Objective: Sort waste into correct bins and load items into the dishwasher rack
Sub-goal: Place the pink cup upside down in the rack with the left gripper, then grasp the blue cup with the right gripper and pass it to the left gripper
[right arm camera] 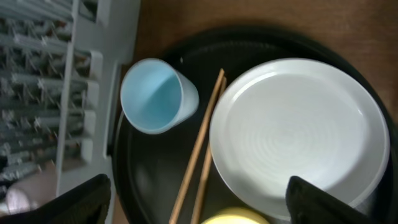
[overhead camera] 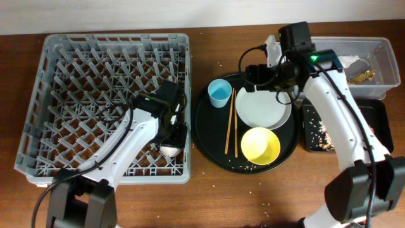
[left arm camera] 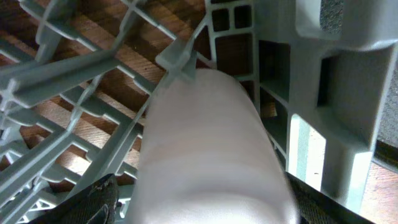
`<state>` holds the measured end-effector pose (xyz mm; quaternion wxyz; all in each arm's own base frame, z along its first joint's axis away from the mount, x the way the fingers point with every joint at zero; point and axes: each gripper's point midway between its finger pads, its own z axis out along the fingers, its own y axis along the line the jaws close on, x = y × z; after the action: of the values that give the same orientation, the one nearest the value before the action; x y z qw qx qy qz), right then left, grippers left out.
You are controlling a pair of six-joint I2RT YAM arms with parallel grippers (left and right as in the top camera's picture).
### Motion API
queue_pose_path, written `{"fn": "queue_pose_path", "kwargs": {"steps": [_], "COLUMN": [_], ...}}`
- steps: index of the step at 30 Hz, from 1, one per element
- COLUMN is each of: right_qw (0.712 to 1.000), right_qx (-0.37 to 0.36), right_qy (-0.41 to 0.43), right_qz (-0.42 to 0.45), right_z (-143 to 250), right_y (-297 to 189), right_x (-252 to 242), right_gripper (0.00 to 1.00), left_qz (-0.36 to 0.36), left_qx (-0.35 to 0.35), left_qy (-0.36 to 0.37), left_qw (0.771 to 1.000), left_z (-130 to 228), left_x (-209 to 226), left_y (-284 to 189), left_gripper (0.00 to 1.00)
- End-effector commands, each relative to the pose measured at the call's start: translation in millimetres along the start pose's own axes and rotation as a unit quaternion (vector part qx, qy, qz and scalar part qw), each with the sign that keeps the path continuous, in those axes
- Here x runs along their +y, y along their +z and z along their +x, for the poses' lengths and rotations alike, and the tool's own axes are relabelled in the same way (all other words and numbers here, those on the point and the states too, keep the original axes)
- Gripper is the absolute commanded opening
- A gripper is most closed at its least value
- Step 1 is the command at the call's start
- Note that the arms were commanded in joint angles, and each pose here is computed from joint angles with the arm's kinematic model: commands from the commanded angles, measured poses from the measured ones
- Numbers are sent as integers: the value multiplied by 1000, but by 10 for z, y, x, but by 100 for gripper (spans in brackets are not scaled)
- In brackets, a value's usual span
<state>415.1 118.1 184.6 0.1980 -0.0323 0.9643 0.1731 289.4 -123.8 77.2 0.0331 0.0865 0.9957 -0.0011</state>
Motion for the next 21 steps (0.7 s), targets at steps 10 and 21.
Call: {"fn": "queue_pose_path", "kwargs": {"steps": [10, 21], "right_qw": [992, 984], "right_qx": [68, 47], "right_qy": [105, 90], "right_qz": [3, -144], "right_z": [185, -83], "right_y": [1419, 642], "right_x": [268, 345], "right_gripper": [39, 4], "left_qz": [53, 276], "left_qx": [-186, -181], "left_qy": [-108, -59], "left_qw": [975, 942], "left_z": [-1081, -1155], "left_x": [187, -247], "left_y": [-968, -1165], "left_gripper": [99, 99]}}
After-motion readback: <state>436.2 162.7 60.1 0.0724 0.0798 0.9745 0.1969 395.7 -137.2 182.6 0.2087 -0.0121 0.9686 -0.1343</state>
